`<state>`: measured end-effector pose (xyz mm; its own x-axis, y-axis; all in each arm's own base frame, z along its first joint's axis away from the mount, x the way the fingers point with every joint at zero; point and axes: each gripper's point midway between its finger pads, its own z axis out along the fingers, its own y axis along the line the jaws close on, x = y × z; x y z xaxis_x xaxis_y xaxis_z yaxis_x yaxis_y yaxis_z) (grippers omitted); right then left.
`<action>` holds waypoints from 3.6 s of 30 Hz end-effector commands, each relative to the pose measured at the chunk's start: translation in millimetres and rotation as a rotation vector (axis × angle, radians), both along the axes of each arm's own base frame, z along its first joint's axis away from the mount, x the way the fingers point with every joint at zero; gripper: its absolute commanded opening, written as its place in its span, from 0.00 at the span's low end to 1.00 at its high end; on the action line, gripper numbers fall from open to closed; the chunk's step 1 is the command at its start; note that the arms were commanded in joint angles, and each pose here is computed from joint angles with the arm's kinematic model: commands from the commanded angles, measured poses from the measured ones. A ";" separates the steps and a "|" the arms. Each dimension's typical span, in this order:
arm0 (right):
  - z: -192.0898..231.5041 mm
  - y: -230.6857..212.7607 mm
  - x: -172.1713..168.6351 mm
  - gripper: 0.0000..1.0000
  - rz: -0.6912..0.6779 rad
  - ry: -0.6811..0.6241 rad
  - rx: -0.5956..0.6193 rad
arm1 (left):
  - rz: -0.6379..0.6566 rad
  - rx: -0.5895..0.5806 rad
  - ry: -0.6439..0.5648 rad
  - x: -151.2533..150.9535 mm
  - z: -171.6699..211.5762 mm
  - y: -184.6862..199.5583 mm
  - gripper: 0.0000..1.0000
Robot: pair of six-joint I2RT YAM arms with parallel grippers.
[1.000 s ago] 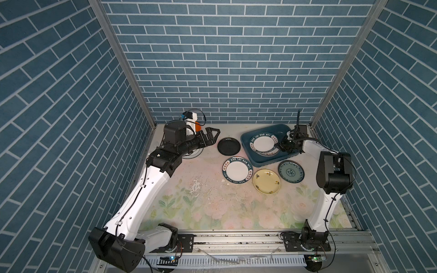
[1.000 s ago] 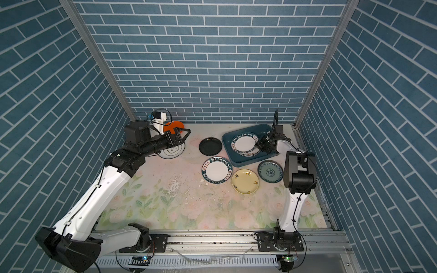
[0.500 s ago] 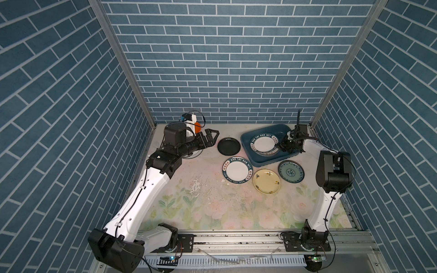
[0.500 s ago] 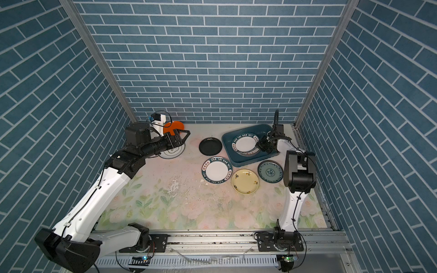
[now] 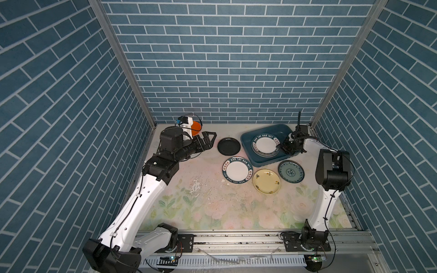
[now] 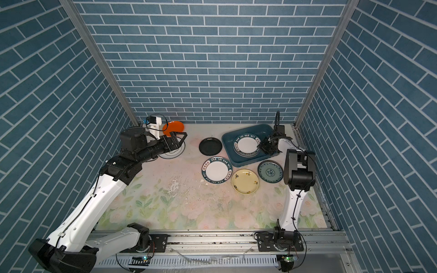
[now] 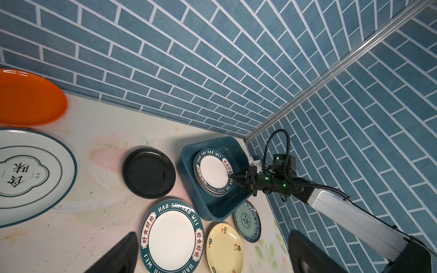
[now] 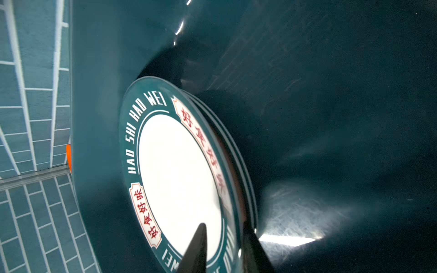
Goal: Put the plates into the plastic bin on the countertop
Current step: 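Lay the green-rimmed plate flat in the bin and open the right gripper, then reach the left gripper to the white teal-rimmed plate while the right lifts away, then grasp the white teal-rimmed plate edge with the left gripper and tilt it up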
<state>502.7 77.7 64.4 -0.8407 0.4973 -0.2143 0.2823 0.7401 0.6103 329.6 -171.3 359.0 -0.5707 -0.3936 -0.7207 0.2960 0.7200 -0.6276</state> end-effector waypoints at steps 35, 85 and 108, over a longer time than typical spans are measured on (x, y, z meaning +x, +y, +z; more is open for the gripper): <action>179.0 34.9 -26.0 0.89 0.163 -0.357 -0.084 | 0.349 -0.125 0.428 26.4 -126.3 88.9 1.00; 251.4 176.7 -95.6 0.98 0.463 -0.481 0.097 | 0.501 -0.238 0.721 106.6 -305.5 182.8 0.87; 243.3 172.7 -88.9 0.98 0.421 -0.448 0.069 | 0.552 -0.291 0.778 118.0 -338.5 187.6 0.74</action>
<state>410.7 248.7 301.3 -0.8072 0.1545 -0.5696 -0.3294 0.6830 0.6520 455.5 11.5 43.5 -0.5398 -0.8362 -0.0971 -0.5406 0.4328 -0.7214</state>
